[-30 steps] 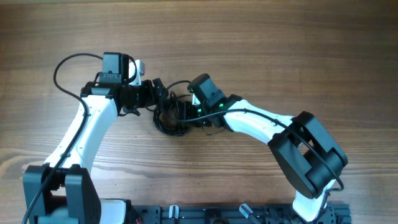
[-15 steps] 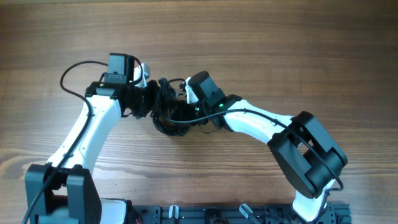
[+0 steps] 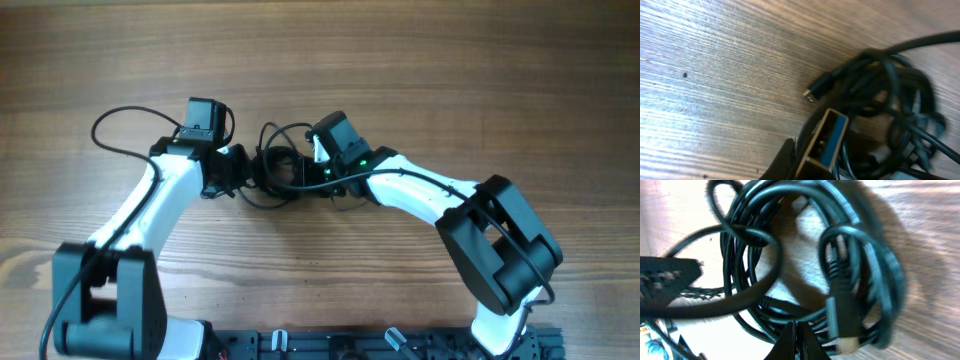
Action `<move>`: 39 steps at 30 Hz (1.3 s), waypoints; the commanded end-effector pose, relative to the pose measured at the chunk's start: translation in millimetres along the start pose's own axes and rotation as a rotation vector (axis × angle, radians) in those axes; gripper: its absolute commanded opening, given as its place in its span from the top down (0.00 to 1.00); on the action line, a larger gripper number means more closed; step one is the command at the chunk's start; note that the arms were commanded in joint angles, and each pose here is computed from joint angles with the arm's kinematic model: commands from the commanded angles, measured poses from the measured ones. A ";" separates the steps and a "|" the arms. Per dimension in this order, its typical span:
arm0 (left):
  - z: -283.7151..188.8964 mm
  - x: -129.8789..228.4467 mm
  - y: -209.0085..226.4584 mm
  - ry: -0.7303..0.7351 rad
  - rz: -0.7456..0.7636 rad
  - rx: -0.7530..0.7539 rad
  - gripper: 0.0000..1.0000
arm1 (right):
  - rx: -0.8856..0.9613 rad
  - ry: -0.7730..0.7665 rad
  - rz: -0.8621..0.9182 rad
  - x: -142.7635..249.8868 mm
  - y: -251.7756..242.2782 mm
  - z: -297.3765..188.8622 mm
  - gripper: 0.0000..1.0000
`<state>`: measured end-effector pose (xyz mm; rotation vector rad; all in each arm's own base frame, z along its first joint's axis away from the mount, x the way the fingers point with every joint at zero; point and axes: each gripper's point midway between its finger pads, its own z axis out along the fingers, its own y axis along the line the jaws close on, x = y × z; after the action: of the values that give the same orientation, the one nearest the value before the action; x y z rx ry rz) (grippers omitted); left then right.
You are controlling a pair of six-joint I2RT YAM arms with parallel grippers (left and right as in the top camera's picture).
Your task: Untangle cables
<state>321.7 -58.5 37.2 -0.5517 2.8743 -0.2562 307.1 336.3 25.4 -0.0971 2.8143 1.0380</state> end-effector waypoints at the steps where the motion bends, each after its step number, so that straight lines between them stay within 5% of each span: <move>1: 30.3 16.3 8.3 0.093 -0.009 -0.026 0.96 | -0.073 -0.013 -0.029 -7.9 13.9 3.7 0.89; 5: 34.9 22.1 -9.1 0.136 0.066 0.079 0.96 | -0.218 -0.031 -0.097 -15.9 45.8 -0.9 0.88; 17: 29.3 26.7 -19.9 0.158 0.116 0.144 0.96 | -0.232 -0.047 -0.288 -21.3 62.7 -11.9 0.79; 25: 16.9 40.9 -50.8 0.210 0.267 0.353 0.95 | -0.023 -0.125 -0.422 -44.1 81.4 -76.9 0.78; 39: 9.8 48.7 -64.7 0.232 0.331 0.453 0.88 | 0.179 -0.159 -0.406 -51.5 34.4 -64.7 0.78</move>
<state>306.9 -132.1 31.6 -0.0073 2.9213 -0.8893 343.4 331.3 124.3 -0.5313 2.5457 0.7784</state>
